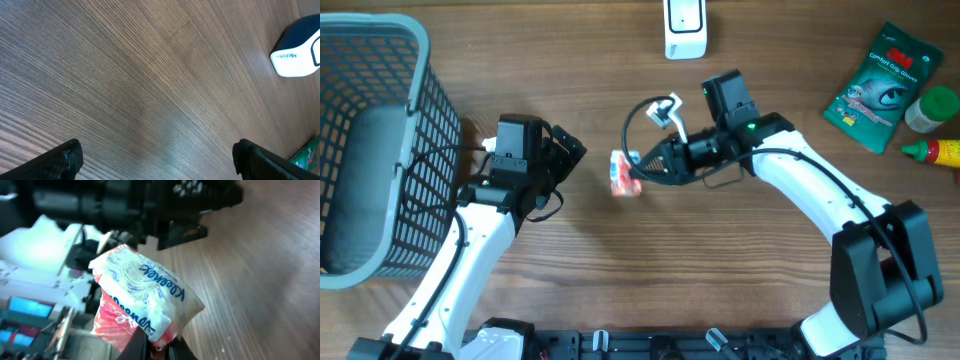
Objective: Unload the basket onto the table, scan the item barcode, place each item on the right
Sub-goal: 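Turn the held tissue pack and raise it toward the scanner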
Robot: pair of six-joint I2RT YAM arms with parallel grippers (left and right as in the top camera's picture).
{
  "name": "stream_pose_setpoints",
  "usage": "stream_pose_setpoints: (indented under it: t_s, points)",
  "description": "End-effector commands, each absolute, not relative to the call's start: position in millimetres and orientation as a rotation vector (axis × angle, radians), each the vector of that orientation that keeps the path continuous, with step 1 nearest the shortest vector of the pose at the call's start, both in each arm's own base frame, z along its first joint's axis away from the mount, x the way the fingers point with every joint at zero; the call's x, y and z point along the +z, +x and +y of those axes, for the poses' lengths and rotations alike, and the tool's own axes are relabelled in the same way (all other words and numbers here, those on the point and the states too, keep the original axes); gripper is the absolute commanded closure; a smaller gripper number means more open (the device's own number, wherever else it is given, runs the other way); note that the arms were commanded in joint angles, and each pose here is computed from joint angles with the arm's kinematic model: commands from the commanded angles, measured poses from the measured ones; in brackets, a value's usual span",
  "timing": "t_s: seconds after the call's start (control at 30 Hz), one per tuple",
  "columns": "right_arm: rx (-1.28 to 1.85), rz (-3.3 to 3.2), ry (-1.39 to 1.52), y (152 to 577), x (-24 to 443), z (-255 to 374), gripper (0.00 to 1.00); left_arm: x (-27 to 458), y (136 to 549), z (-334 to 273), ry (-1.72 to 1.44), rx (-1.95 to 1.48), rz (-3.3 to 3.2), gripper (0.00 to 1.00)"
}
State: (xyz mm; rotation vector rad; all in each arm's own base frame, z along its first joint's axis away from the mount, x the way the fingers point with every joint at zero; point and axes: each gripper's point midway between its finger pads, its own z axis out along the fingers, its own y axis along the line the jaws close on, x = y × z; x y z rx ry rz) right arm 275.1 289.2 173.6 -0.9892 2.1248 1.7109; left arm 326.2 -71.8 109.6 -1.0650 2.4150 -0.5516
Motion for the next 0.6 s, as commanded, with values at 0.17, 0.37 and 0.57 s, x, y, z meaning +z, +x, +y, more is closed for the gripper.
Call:
stream_pose_setpoints:
  t_s: [0.17,0.37,0.57]
  points:
    - [1.914,1.613,-1.066,251,194,251,0.96,105,326,-67,-1.064,-0.519,2.418,0.00]
    - [1.951,1.649,-1.030,241,182,248,0.96,105,326,-67,-1.065,-0.519,2.417,0.00]
    - [2.013,1.707,-0.967,234,181,246,0.96,105,326,-67,-1.064,-0.519,2.417,0.00]
